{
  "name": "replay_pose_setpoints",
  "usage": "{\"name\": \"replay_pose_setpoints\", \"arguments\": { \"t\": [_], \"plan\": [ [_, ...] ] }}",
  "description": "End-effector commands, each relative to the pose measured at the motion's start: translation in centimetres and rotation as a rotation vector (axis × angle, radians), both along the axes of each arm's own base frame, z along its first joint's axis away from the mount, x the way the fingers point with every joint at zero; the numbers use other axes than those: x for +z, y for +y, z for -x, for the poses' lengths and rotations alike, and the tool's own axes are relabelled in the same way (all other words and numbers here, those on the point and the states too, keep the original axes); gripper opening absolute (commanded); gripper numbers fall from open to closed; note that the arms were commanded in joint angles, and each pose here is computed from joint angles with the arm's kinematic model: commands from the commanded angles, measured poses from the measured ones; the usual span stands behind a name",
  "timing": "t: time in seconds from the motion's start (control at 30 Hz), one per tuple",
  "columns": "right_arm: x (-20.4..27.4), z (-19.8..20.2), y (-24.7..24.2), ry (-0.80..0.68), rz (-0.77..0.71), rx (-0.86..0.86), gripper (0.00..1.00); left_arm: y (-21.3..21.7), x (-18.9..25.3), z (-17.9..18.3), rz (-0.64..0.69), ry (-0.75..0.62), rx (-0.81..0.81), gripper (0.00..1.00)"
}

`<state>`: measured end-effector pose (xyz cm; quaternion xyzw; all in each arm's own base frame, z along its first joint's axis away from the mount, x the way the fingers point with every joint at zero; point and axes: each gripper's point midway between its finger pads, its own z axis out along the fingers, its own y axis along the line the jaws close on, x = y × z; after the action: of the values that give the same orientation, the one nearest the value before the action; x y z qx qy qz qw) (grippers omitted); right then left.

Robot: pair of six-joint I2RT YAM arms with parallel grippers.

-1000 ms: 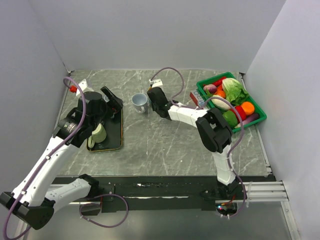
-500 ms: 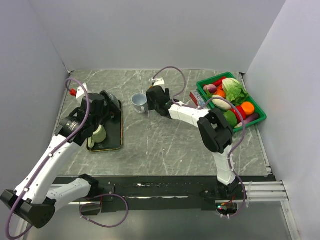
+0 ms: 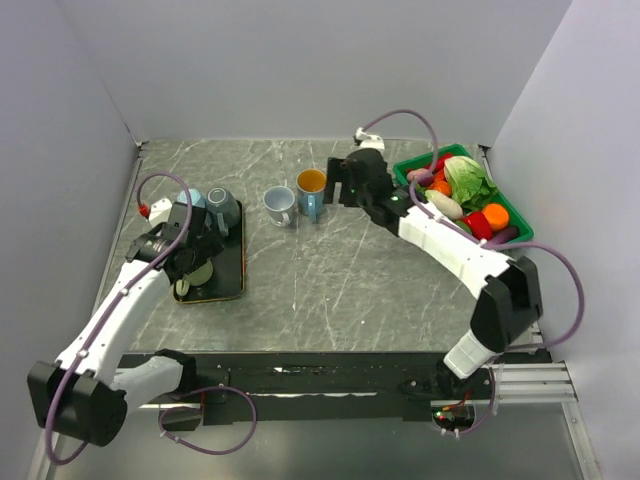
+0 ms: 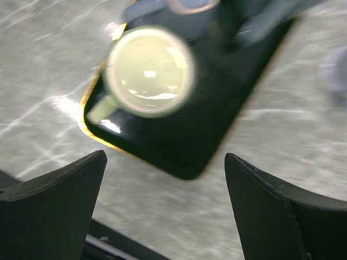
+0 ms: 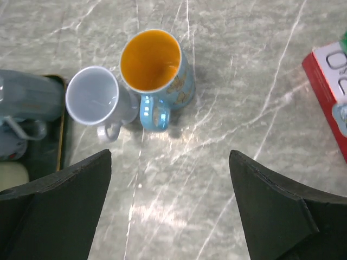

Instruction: Turn the mug right side up

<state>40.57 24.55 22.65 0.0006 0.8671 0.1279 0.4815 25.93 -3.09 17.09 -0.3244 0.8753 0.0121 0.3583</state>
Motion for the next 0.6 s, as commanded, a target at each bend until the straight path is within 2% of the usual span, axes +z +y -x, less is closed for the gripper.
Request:
{"name": "replay_pose_setpoints", "arguments": {
  "t": [0.0,0.07,0.27,0.4,0.57],
  "plan": [
    [-1.5,2.9,-1.4,0.119,-0.061,0.015,0.95,1.9,-1.7,-0.5,-0.084,0.058,-0.078,0.96],
    [-1.7,3.4,-2.1,0.140,-0.072,0.011,0.95,1.4,-1.4,-1.9,-0.063,0.014,-0.142,0.96],
    [-1.7,3.8,-3.6,0.169,-0.078,-0.005,0.94,3.5,-2.7,-3.0,-0.096,0.019,-0.139,0.96],
    [-1.5,3.9,-4.0,0.169,-0.084,-0.007,0.93,3.2,-5.2,-2.9,-0.046,0.045,-0.172,0.96],
    [-1.3,3.8,-4.5,0.170,-0.080,-0.009,0.93,2.8,-6.2,-3.0,0.016,0.028,-0.181,0.96]
  ]
}}
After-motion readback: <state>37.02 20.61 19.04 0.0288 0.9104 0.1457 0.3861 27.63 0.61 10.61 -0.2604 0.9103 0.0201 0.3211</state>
